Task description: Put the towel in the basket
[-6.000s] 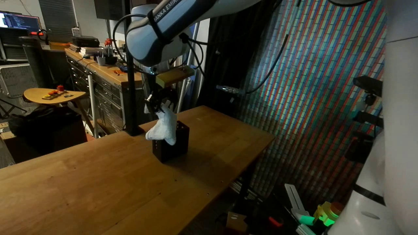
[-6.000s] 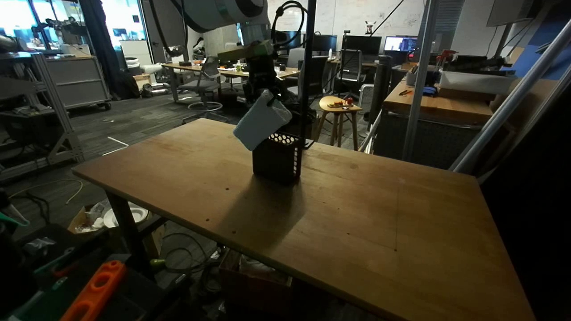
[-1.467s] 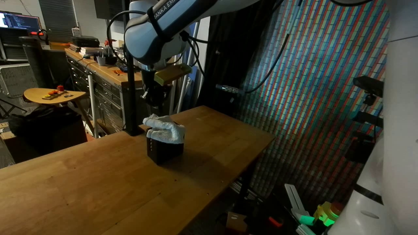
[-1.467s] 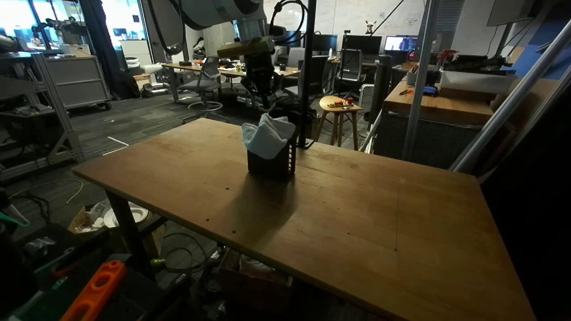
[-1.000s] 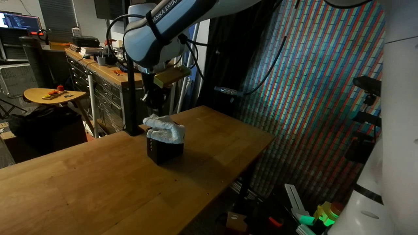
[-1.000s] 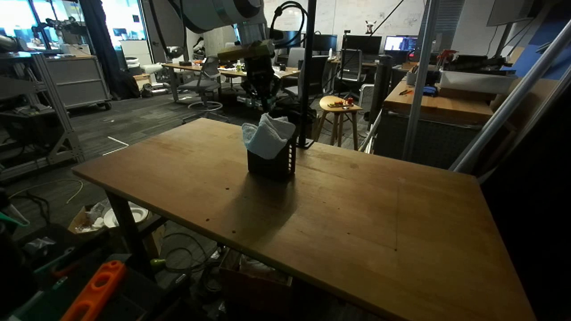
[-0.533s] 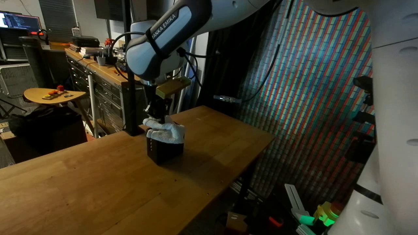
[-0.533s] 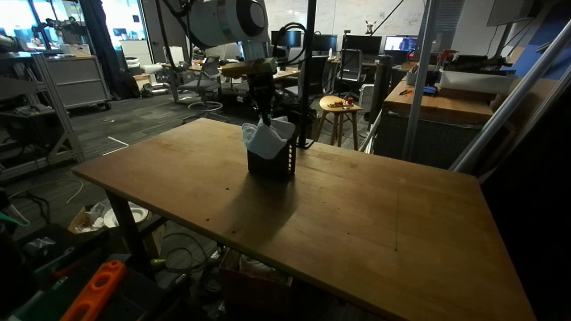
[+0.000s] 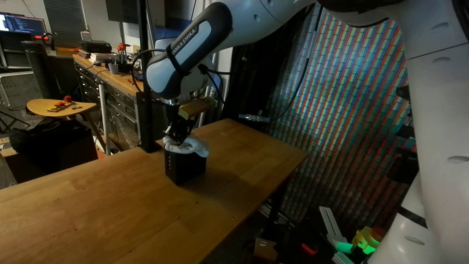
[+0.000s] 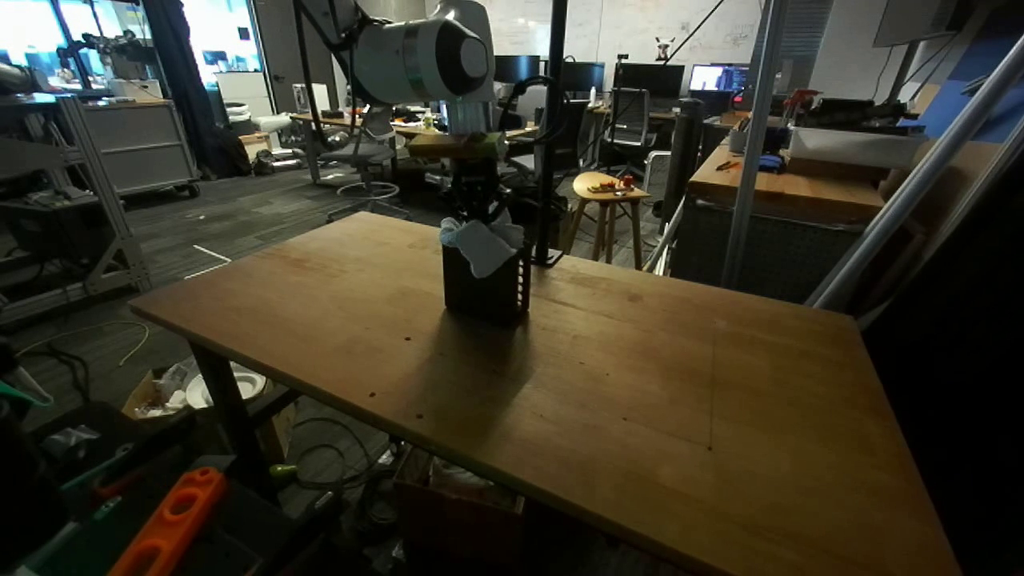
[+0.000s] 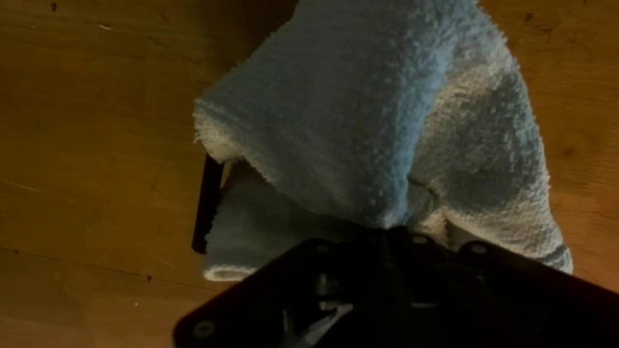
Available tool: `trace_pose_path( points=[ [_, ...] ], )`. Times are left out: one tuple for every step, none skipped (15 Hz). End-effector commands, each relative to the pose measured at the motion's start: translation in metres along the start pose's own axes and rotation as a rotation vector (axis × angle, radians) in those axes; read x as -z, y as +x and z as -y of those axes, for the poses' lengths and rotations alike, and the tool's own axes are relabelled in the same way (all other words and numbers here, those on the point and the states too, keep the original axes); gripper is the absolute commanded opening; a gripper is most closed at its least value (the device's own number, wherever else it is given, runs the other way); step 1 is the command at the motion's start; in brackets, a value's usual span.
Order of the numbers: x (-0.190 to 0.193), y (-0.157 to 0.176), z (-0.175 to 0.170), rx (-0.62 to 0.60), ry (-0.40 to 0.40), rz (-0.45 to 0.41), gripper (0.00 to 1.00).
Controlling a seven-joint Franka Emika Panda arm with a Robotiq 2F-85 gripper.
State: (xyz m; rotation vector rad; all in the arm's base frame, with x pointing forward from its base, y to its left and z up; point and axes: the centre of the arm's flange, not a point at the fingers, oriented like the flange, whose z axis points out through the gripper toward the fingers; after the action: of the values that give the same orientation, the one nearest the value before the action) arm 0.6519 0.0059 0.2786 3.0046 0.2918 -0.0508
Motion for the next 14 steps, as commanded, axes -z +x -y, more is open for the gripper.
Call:
trace_pose_path(
  points=[
    [-0.014, 0.001, -0.006, 0.015, 0.056, -0.016, 0.08],
    [-0.017, 0.001, -0.007, 0.016, 0.068, -0.017, 0.08],
    [-0.02, 0.001, -0.007, 0.017, 0.077, -0.021, 0.08],
    [-0.024, 0.002, -0.007, 0.021, 0.087, -0.022, 0.08],
    [-0.027, 0.003, -0.006, 0.024, 0.097, -0.022, 0.08],
    [-0.032, 0.005, -0.005, 0.035, 0.11, -0.018, 0.08],
    [-0.036, 0.006, -0.004, 0.044, 0.118, -0.014, 0.08],
    [-0.043, 0.009, -0.002, 0.058, 0.131, -0.01, 0.08],
    [-0.048, 0.011, 0.0, 0.072, 0.144, -0.008, 0.08],
    [-0.053, 0.013, 0.002, 0.083, 0.155, -0.007, 0.08],
    [-0.058, 0.016, 0.004, 0.097, 0.168, -0.006, 0.08],
    [-0.061, 0.017, 0.005, 0.108, 0.178, -0.005, 0.08],
    [-0.062, 0.019, 0.006, 0.118, 0.188, -0.007, 0.08],
    [-0.062, 0.02, 0.007, 0.126, 0.195, -0.009, 0.08]
  ],
)
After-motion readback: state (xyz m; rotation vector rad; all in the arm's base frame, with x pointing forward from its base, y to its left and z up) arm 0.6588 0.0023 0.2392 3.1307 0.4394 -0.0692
